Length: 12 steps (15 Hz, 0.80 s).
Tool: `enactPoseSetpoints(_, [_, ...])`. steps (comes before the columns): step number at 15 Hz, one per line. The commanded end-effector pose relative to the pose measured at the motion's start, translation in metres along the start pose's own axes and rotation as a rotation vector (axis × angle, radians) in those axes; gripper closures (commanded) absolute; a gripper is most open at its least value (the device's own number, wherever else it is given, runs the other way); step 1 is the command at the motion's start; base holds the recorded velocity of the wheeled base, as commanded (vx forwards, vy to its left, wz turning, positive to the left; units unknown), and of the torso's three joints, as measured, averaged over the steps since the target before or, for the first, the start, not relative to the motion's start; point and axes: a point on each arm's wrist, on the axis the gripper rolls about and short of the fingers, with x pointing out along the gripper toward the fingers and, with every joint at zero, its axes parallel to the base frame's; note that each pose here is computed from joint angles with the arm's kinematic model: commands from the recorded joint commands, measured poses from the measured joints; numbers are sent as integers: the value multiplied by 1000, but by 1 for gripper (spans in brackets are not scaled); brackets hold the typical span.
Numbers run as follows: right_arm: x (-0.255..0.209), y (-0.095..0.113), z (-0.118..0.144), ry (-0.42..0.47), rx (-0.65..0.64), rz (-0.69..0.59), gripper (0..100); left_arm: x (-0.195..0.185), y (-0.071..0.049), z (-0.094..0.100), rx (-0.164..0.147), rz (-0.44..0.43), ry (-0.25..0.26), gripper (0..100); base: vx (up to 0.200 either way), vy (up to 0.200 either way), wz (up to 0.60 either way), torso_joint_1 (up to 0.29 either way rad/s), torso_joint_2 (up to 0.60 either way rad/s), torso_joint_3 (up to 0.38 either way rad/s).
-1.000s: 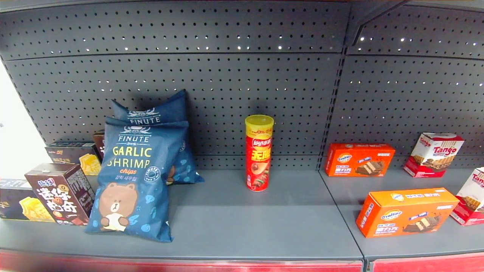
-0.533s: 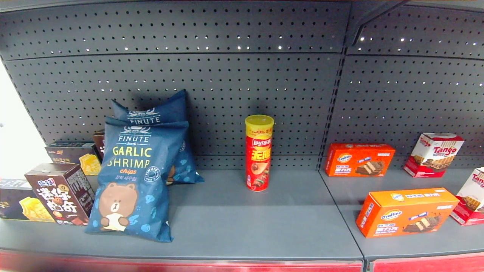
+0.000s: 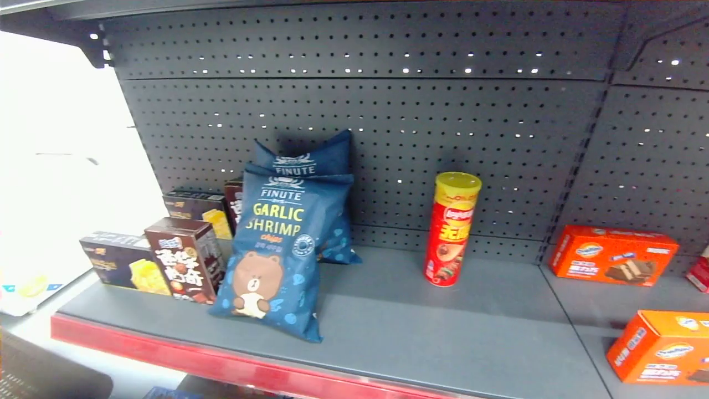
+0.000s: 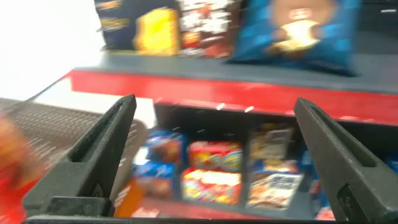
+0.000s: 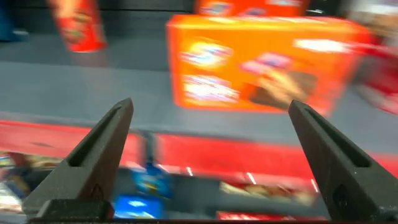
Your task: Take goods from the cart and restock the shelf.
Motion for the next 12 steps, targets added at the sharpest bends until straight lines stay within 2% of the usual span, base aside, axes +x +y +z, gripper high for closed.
enactPoseSetpoints(1, [0,0,0,0,0,0,0,0,0,0,0,0,-1,0,0,0,600,2,2,-2])
enactPoseSetpoints(12, [0,0,0,0,0,0,0,0,0,0,0,-1,-1,0,0,0,600,2,2,2])
